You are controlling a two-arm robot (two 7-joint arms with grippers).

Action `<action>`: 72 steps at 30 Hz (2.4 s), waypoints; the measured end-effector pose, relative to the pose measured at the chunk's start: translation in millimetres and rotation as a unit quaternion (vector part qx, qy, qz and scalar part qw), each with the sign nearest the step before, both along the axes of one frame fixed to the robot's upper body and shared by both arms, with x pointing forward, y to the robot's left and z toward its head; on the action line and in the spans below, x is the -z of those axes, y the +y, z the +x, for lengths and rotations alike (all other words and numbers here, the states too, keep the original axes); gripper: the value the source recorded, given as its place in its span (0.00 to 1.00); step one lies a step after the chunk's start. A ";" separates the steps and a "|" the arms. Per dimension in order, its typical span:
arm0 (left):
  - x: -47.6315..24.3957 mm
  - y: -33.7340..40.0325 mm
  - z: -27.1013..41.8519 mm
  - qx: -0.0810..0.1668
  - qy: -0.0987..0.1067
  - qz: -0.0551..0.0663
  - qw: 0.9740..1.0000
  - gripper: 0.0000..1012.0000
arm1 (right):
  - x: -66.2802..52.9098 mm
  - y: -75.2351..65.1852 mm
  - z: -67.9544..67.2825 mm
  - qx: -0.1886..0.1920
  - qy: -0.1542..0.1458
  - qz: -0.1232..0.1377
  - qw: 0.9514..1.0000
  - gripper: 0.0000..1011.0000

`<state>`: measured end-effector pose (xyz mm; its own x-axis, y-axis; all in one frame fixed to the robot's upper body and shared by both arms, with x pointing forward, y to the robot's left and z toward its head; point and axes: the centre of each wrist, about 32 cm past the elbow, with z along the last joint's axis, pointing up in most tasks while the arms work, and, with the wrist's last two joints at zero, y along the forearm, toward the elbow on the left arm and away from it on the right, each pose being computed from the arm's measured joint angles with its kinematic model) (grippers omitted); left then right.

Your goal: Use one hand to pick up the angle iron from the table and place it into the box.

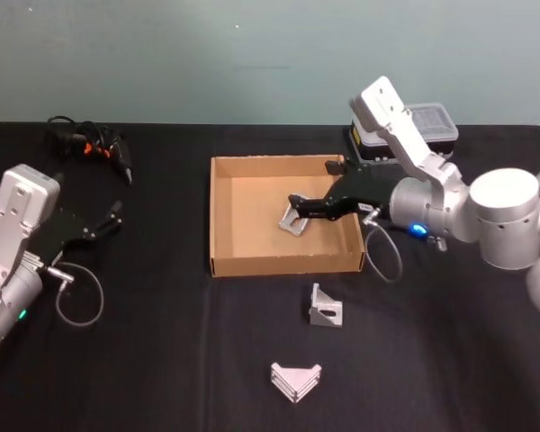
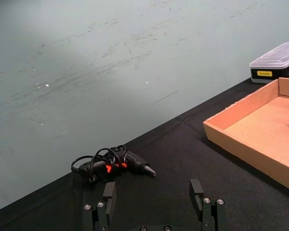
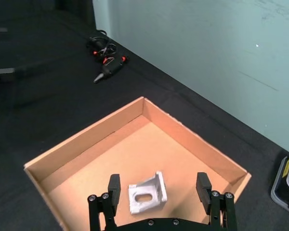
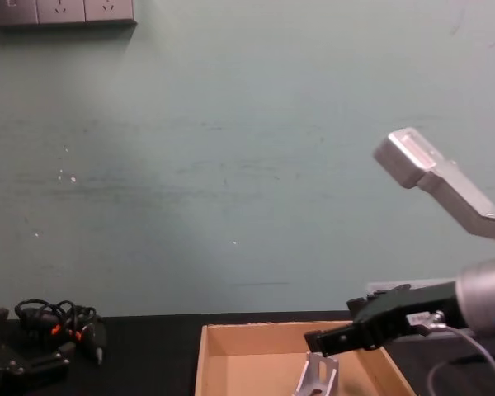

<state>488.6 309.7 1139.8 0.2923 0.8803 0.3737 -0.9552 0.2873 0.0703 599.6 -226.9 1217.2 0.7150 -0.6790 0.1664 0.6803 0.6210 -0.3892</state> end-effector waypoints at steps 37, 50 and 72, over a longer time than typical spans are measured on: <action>0.0 0.0 0.0 0.000 0.000 0.000 1.000 0.99 | -3.5 -57.0 -94.8 -0.199 0.127 -0.012 0.972 0.99; 0.0 0.0 0.0 0.000 0.000 0.000 1.000 0.99 | -1.1 -47.1 -77.7 -0.197 0.122 -0.030 0.972 0.99; 0.0 0.0 0.0 0.000 0.000 0.000 1.000 0.99 | 20.7 -40.2 -61.5 -0.175 0.113 -0.024 0.978 0.99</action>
